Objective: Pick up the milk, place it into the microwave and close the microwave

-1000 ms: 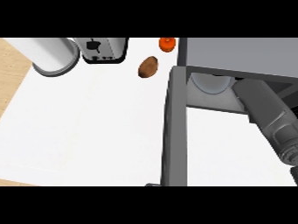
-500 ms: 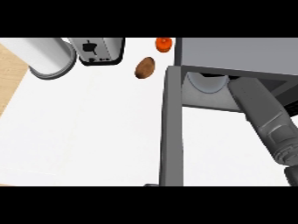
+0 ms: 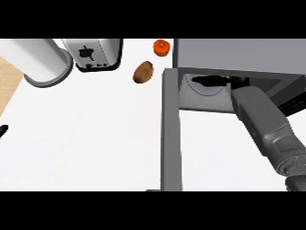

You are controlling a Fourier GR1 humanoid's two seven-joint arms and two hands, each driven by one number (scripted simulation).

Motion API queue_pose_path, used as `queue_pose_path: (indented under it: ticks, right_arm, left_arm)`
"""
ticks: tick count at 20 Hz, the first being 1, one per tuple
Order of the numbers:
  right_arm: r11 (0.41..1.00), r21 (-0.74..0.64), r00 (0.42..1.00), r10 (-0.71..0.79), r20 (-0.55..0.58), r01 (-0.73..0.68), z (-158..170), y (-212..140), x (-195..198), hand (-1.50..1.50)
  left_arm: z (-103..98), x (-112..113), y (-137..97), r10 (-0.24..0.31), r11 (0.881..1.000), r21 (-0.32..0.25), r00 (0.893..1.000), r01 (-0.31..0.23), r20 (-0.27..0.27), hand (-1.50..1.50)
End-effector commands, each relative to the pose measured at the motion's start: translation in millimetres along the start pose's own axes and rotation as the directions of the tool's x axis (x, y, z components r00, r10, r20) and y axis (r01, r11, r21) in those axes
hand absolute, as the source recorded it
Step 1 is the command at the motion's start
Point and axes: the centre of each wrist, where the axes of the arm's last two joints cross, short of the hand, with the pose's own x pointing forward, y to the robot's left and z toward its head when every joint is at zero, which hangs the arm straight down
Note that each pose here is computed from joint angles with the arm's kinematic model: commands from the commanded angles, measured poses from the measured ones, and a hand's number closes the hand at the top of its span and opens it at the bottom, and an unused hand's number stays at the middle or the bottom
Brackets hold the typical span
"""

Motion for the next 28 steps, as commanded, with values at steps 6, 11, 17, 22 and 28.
queue_pose_path:
  ticks: [6, 11, 17, 22, 28]
  right_arm:
    - [0.954, 0.065, 0.955, -0.286, -0.071, 0.291, 43, 5, -32, -1.5]
    - [0.908, 0.078, 0.911, -0.405, -0.083, 0.411, 70, 16, -46, -1.5]
    - [0.91, 0.092, 0.913, -0.397, -0.09, 0.405, 123, 27, -64, -1.5]
    - [0.912, 0.103, 0.916, -0.386, -0.104, 0.396, 161, 5, -77, -1.5]
    - [0.91, 0.06, 0.907, -0.4, -0.132, 0.41, 209, -24, -83, -1.5]
  left_arm:
    - [-20, -1, -24, 0.042, 0.997, -0.071, 0.999, -0.041, 0.0, 1.5]
    - [-26, -14, -43, 0.065, 0.992, -0.106, 0.995, -0.072, -0.072, 1.5]
    - [-30, -13, -63, 0.113, 0.983, -0.131, 0.988, -0.126, -0.103, 1.5]
    - [-48, -16, -70, 0.042, 0.976, -0.208, 0.995, -0.061, -0.094, 1.5]
    - [-87, -21, -114, 0.003, 0.967, -0.255, 0.997, -0.023, -0.08, 1.5]
